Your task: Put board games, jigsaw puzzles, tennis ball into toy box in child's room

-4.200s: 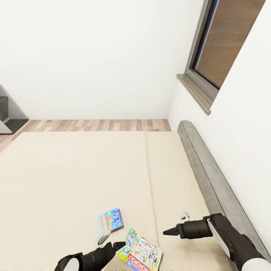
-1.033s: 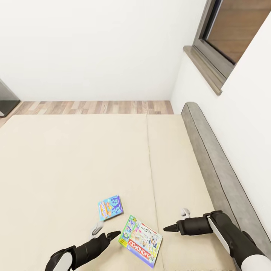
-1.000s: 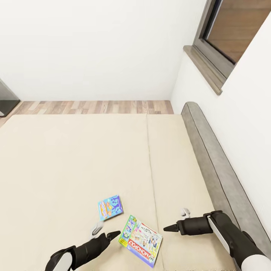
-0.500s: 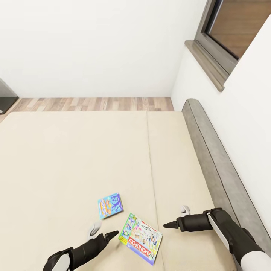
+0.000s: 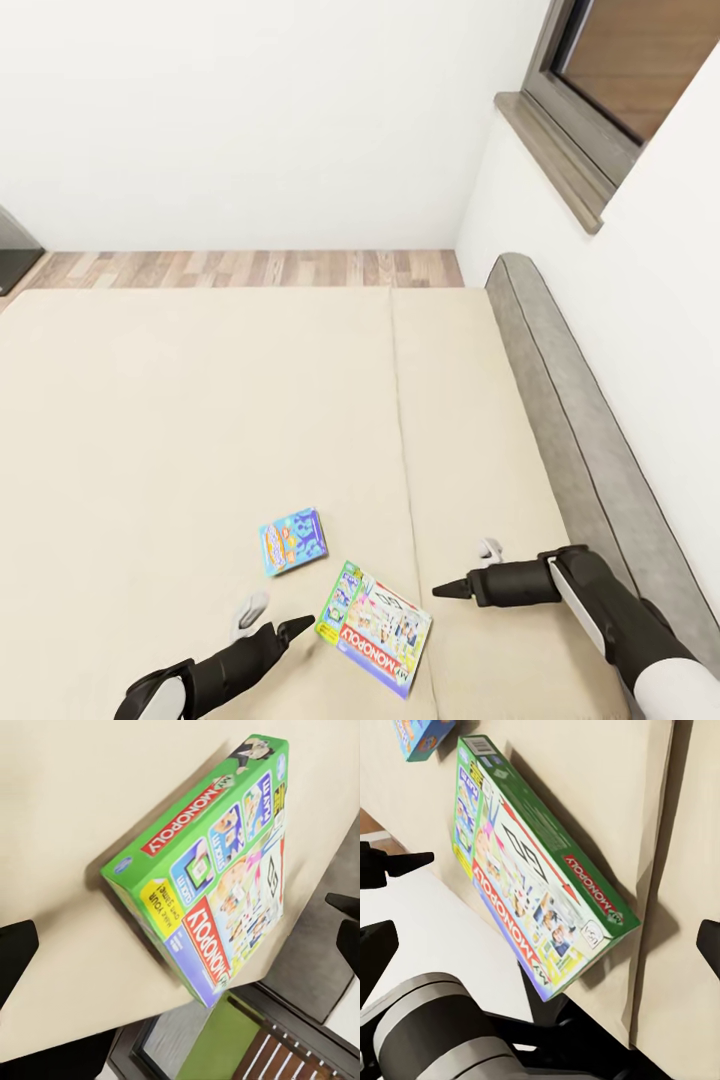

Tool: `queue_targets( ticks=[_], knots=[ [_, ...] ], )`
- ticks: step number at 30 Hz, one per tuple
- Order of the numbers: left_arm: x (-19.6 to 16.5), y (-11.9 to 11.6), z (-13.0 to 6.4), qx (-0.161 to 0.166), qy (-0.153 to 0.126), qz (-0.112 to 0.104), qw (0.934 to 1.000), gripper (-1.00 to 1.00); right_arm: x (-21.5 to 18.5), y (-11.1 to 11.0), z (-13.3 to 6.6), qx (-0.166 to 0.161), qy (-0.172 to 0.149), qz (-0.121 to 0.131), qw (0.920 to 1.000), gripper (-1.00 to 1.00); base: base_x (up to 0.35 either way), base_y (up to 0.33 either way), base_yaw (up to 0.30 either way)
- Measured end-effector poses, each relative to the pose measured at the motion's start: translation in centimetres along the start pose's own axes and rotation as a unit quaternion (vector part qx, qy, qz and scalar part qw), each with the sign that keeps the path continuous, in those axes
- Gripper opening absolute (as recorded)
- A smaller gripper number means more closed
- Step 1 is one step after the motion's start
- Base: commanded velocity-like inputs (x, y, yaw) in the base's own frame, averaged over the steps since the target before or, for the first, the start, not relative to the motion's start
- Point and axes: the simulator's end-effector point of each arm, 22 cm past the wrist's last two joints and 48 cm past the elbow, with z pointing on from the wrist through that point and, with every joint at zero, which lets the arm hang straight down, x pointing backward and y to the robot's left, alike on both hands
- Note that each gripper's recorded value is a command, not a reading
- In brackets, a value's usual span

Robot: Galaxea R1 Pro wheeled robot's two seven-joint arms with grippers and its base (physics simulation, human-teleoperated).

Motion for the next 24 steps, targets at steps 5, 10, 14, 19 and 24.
queue_targets(
  ticks=[5,10,14,19,24],
  knots=[
    [0.2,0.3,0.1,-0.002,0.002,-0.003,1.0000,1.00,0.1,-0.1,0.3,-0.001,0.002,0.002,1.0000,1.00,0.000,0.000,0.000],
    [0.4,0.6,0.2,-0.004,0.005,-0.006,1.0000,1.00,0.2,-0.3,0.6,-0.002,0.004,0.004,1.0000,1.00,0.000,0.000,0.000],
    [0.5,0.8,0.3,-0.006,0.006,-0.008,0.9999,1.00,0.0,-0.4,0.7,-0.002,0.004,0.005,1.0000,1.00,0.000,0.000,0.000],
    [0.6,1.1,0.4,-0.007,0.008,-0.010,0.9999,1.00,-0.1,-0.5,0.9,-0.003,0.005,0.006,1.0000,1.00,0.000,0.000,0.000],
    [0.7,1.3,0.5,-0.009,0.010,-0.013,0.9998,1.00,-0.1,-0.6,1.1,-0.003,0.007,0.009,0.9999,1.00,0.000,0.000,0.000]
  ],
)
